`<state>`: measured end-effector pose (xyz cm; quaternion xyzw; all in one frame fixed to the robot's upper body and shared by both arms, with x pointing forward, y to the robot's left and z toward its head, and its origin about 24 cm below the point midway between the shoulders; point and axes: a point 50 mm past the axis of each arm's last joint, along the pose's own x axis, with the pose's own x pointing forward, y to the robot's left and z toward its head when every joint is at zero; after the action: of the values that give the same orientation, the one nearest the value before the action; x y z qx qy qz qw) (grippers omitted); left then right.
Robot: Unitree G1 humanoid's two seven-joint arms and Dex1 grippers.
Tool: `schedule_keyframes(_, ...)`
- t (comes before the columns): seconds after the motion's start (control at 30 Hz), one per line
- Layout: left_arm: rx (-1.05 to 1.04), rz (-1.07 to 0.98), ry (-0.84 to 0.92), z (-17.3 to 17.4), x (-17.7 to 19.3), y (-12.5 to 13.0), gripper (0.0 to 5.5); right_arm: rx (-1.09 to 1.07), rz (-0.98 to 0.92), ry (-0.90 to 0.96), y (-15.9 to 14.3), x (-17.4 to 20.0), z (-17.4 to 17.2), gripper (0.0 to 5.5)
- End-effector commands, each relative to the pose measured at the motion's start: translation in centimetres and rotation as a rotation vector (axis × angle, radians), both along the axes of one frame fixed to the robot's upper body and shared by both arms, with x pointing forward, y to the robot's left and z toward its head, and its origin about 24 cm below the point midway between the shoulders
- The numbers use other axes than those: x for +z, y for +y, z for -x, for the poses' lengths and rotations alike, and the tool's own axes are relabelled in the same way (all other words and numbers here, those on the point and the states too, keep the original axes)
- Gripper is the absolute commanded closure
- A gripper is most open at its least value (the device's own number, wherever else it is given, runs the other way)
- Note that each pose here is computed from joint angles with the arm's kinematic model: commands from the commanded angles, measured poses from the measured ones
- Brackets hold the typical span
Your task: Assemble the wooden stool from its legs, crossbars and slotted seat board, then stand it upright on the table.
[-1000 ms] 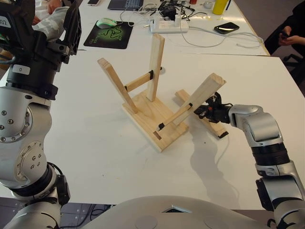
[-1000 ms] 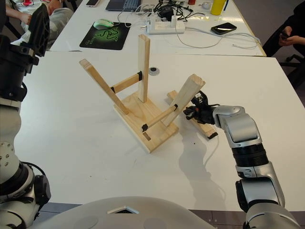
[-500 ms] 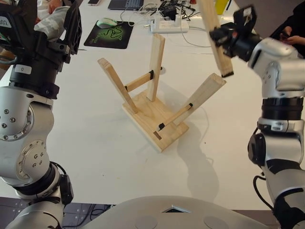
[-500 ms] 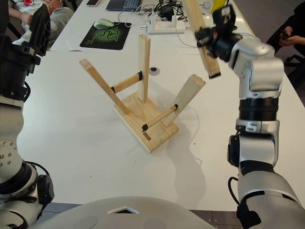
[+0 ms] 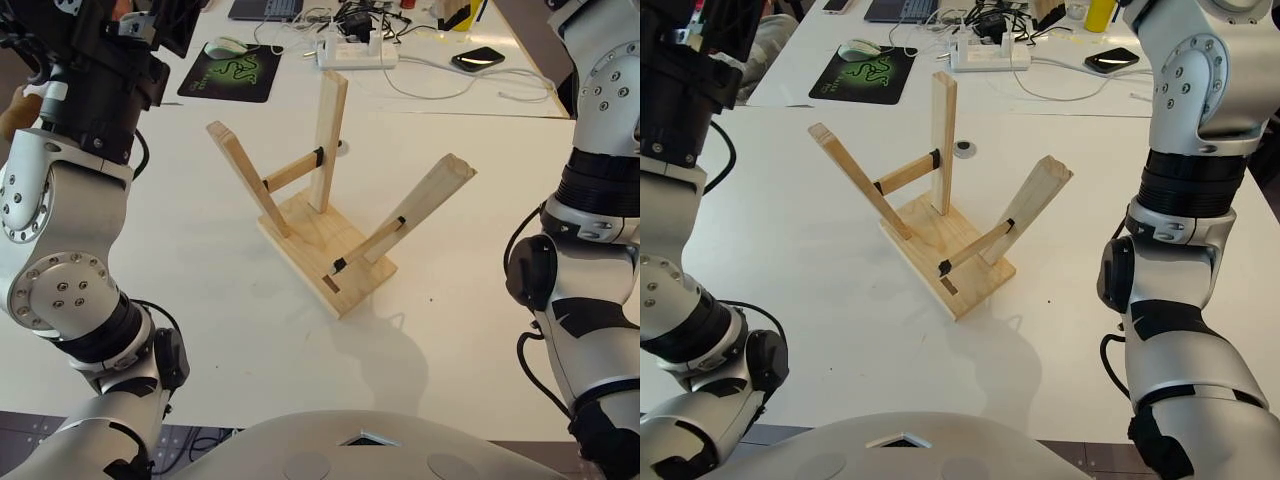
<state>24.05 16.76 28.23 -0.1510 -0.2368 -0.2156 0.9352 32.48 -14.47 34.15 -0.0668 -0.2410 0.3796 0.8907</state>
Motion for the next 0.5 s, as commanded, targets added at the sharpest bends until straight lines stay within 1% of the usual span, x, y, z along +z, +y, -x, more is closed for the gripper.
schedule_keyframes(0.03, -0.107, 0.056, 0.014, -0.5, 0.6, -0.9, 0.11, 0.059, 0.022, -0.047, 0.9, -0.1, 1.2, 4.94)
schedule_keyframes(0.2, -0.371, 0.186, 0.051, -0.2, 1.2, -2.8, 0.1, 0.088, 0.05, -0.044, 1.5, -1.2, 1.8, 4.94)
schedule_keyframes(0.33, -0.521, 0.277, 0.111, 0.0, 1.2, -3.5, 0.1, 0.116, 0.06, -0.022, 2.0, -2.3, 2.1, 4.94)
schedule_keyframes(0.5, -0.514, 0.268, 0.171, -0.5, 0.9, -3.8, 0.1, 0.208, 0.121, -0.023, 3.3, -3.6, 3.5, 4.94)
